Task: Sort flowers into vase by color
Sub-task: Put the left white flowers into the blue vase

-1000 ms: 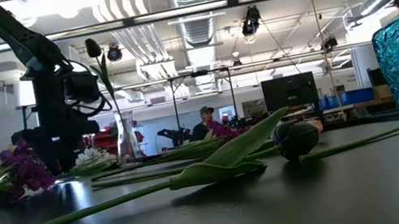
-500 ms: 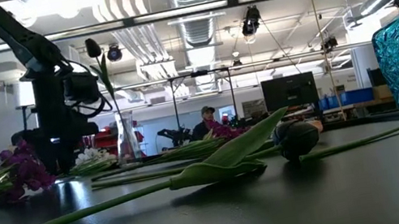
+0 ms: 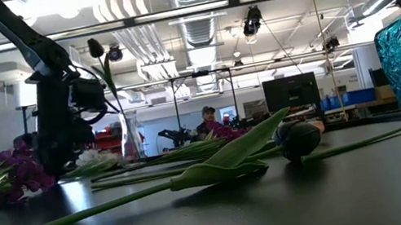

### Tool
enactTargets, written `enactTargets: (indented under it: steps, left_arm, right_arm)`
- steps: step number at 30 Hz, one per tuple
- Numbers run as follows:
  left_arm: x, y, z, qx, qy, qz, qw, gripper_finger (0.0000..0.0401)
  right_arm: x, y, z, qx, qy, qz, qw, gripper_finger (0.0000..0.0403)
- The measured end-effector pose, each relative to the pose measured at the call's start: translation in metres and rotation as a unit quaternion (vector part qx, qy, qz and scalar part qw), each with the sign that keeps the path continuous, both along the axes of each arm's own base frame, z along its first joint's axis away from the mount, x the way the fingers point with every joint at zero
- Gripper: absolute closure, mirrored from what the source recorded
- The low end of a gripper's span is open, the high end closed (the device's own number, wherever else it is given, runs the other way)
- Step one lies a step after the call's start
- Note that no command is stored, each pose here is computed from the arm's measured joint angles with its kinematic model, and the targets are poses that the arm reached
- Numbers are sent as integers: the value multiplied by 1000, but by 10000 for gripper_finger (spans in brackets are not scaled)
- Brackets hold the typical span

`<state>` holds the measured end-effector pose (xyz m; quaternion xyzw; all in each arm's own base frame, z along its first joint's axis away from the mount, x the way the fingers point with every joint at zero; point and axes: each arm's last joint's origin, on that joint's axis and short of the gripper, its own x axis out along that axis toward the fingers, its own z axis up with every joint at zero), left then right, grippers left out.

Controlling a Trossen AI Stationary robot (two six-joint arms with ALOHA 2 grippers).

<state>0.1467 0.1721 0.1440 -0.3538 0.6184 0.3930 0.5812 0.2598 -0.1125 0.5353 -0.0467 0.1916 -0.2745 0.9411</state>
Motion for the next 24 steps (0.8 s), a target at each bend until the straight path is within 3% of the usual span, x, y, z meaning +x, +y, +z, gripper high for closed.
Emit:
enactTargets:
  steps: [11,24]
  left_arm:
    - [-8,-8,14,-9,2,2,1000,399]
    - [-53,-26,75,78,-90,89,989,401]
  right_arm:
    - [-1,0,1,-4,2,1,1000,390]
    - [-1,0,0,-5,3,2,1000,390]
